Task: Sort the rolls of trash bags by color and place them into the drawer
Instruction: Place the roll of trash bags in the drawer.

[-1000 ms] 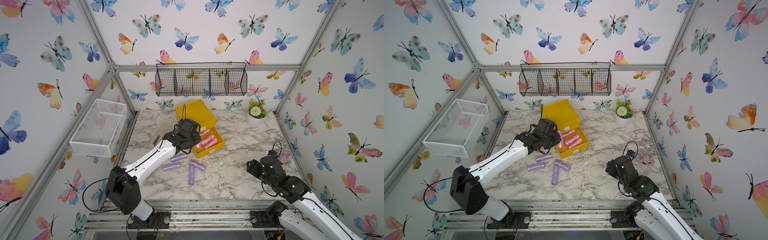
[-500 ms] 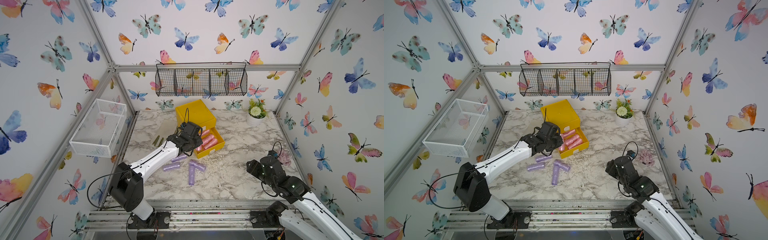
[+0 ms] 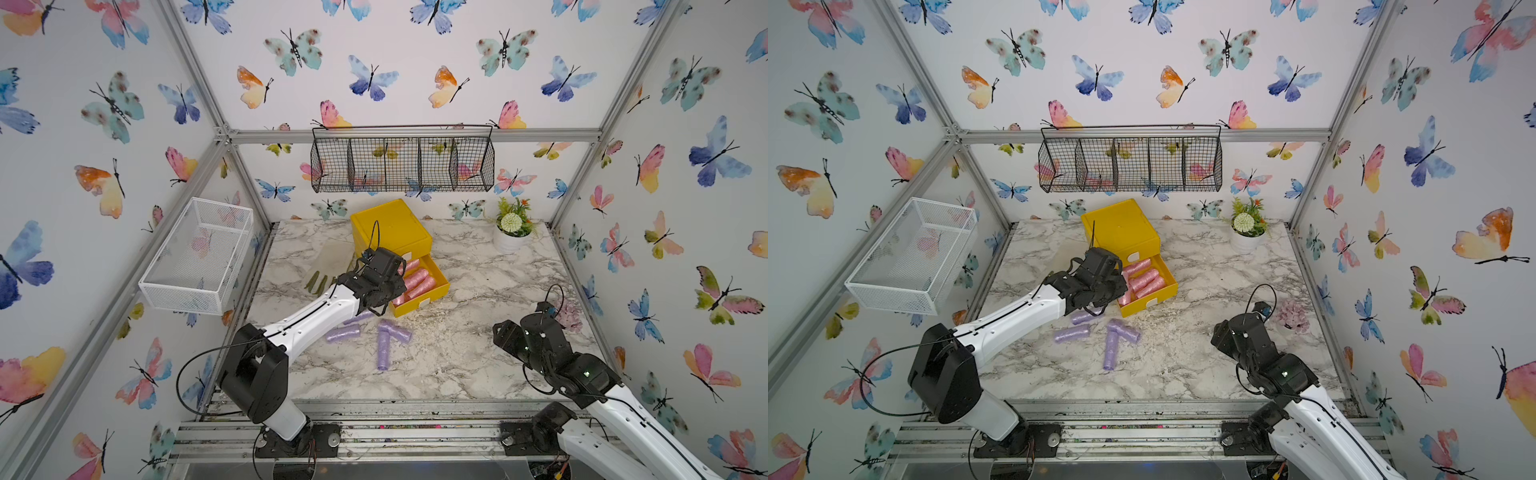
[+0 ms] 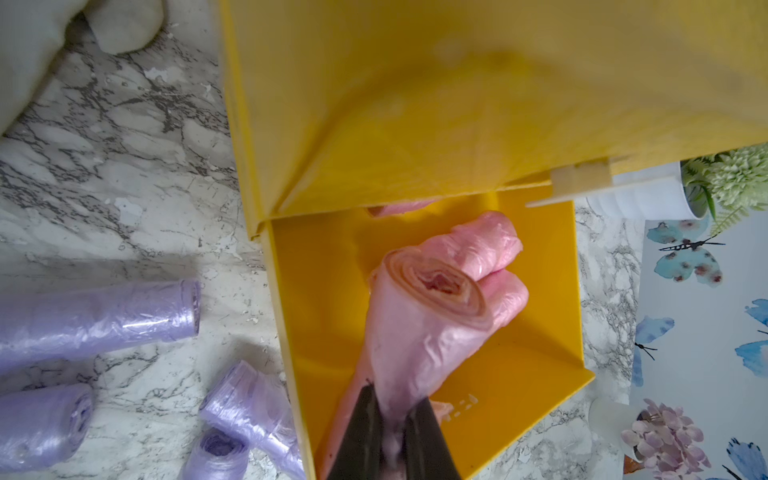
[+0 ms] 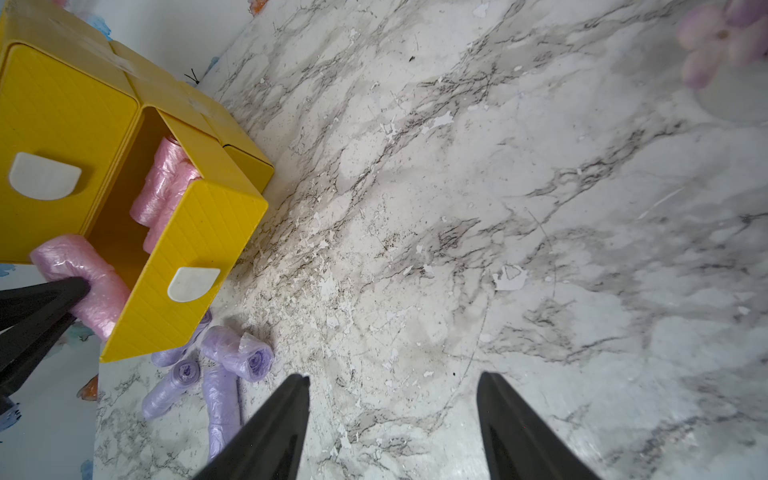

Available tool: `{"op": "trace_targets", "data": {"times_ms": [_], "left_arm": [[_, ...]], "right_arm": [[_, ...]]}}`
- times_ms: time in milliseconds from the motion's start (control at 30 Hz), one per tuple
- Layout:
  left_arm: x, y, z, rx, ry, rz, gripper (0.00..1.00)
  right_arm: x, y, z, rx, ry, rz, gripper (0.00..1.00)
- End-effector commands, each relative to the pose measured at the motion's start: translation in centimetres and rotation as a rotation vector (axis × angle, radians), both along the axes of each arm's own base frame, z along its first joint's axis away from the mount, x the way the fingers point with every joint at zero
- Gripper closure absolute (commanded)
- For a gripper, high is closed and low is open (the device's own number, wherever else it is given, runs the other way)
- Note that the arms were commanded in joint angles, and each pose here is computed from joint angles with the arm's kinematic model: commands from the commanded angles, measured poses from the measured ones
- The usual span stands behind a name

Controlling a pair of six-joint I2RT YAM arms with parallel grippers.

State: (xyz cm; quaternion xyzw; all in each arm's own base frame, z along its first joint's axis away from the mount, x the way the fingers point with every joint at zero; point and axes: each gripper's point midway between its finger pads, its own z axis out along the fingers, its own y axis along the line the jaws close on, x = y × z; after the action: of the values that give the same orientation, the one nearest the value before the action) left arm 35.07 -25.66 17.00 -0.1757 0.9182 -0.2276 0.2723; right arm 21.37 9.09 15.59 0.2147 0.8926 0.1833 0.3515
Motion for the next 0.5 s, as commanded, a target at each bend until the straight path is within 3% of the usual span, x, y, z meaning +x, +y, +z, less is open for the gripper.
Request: {"op": "trace_targets", "data": {"times_ms": [0,467], "left_arm": [[-0.1,0.5,1.0,-0.002,-0.028,0.016,0.83],[-0.3,0.7,2.6,-0.012,-0.056,0.014,0.74]], "right_arm": [[-0.2,-0.2,-0.7,-0.001,0.017,-0.008,0.31],[-0.1,-0.1,-0.7,0.002,0.018,-0.007,0.31]]}}
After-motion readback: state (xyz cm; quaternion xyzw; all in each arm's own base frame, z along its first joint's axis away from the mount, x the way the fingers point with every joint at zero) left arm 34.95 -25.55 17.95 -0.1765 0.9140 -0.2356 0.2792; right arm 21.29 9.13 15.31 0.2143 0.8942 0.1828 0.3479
